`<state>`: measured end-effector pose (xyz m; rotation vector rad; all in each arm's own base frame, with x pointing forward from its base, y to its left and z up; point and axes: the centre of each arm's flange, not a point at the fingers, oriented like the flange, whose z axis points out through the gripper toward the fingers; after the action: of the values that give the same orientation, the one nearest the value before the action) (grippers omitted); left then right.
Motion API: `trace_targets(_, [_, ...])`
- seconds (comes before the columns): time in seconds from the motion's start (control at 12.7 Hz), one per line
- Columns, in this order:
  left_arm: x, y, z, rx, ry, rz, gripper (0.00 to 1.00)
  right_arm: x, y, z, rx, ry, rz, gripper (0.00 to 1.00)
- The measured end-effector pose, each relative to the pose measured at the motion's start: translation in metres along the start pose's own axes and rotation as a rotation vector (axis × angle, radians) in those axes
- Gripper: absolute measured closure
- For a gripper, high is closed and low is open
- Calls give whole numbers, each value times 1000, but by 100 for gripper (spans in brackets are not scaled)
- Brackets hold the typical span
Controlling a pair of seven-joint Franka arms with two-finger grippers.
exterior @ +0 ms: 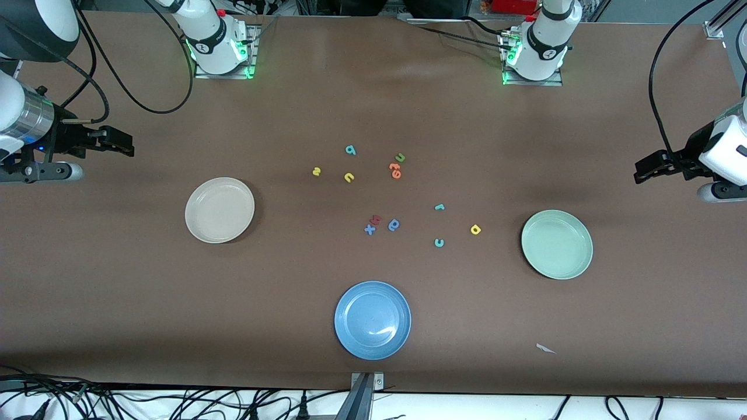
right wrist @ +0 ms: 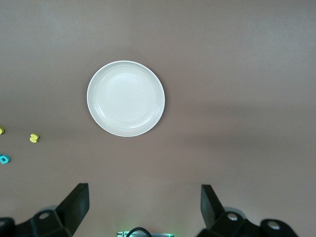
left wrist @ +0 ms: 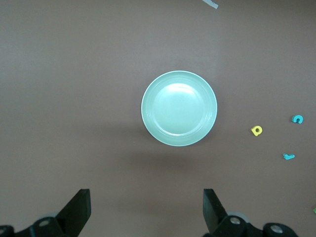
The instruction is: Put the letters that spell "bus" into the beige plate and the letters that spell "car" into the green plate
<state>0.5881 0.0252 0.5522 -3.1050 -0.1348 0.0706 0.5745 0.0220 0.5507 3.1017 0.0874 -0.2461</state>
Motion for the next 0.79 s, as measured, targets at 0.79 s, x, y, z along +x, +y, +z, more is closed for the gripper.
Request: trace_targets(0.79, [0,0,0,0,0,0,0,14,-11,19,18,-14,-16,0])
